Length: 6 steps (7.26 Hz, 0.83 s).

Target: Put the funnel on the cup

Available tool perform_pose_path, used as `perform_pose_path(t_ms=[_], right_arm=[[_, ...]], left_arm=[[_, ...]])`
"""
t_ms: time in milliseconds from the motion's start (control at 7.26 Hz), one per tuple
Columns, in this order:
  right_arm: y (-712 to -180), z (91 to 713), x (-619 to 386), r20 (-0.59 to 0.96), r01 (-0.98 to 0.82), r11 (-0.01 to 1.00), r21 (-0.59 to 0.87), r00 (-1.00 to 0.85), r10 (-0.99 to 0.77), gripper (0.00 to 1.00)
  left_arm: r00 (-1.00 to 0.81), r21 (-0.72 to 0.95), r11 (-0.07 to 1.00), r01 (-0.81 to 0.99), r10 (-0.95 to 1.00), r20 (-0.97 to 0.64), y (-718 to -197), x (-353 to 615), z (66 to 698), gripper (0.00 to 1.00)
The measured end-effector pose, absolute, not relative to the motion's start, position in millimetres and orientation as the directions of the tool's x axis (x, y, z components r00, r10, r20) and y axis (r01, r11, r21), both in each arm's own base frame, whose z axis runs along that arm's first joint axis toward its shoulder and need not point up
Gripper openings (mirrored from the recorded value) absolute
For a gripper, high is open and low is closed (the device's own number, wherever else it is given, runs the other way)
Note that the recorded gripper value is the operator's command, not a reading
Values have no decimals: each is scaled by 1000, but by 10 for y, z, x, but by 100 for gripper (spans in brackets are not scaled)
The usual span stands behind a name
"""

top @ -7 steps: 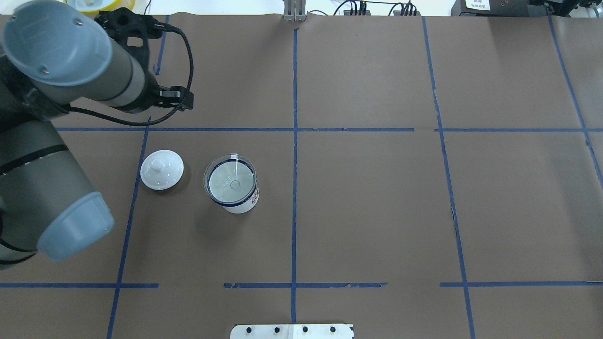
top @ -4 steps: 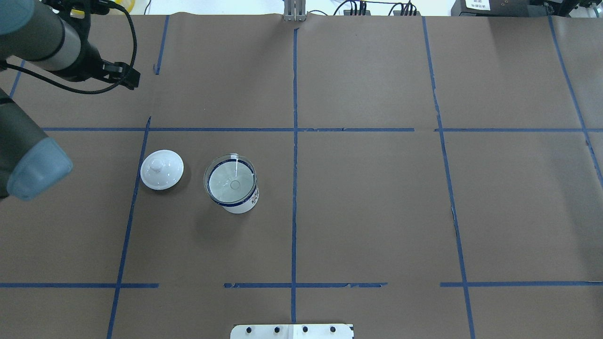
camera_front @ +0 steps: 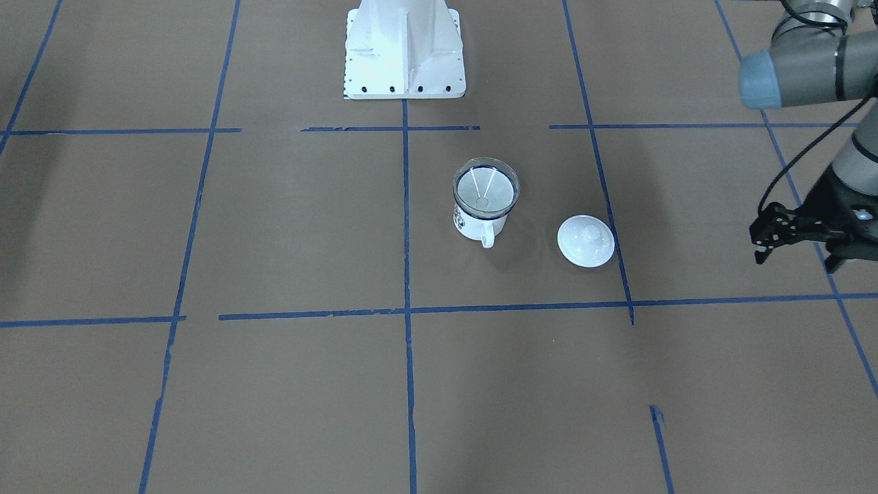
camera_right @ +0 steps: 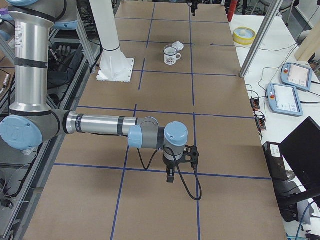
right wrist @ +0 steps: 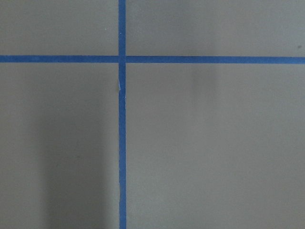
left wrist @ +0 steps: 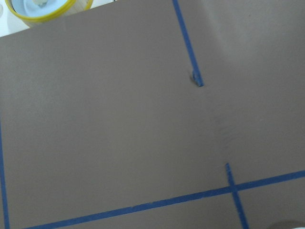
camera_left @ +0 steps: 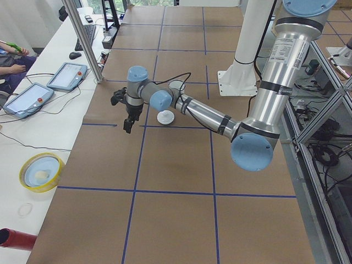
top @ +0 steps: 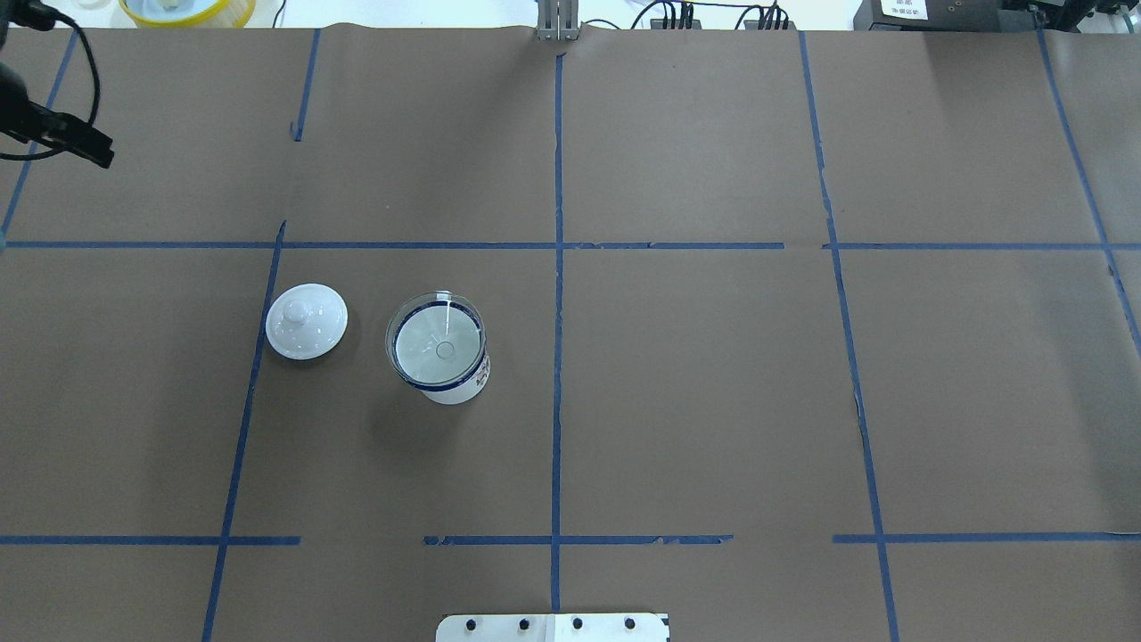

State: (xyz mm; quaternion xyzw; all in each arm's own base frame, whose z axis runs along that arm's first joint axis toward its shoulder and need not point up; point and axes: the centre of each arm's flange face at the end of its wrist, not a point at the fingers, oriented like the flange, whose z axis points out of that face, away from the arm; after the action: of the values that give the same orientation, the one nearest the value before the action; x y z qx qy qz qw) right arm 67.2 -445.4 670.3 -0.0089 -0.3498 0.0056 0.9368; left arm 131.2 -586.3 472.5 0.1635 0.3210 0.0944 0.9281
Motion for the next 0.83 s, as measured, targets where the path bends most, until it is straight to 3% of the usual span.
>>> perform_pose_path(t_ms=[413,826], right_arm=[[-4454,6700,672,655,-4,1000,-20,755,16,100],[-4454,6700,671,655,-4,1000,-20,755,16,100]], left_arm=[[756,294,953,-76,248,-606,-5709,308,5761,100],[761,137,990,-19,103,-640,-5191,-529,6185,100]])
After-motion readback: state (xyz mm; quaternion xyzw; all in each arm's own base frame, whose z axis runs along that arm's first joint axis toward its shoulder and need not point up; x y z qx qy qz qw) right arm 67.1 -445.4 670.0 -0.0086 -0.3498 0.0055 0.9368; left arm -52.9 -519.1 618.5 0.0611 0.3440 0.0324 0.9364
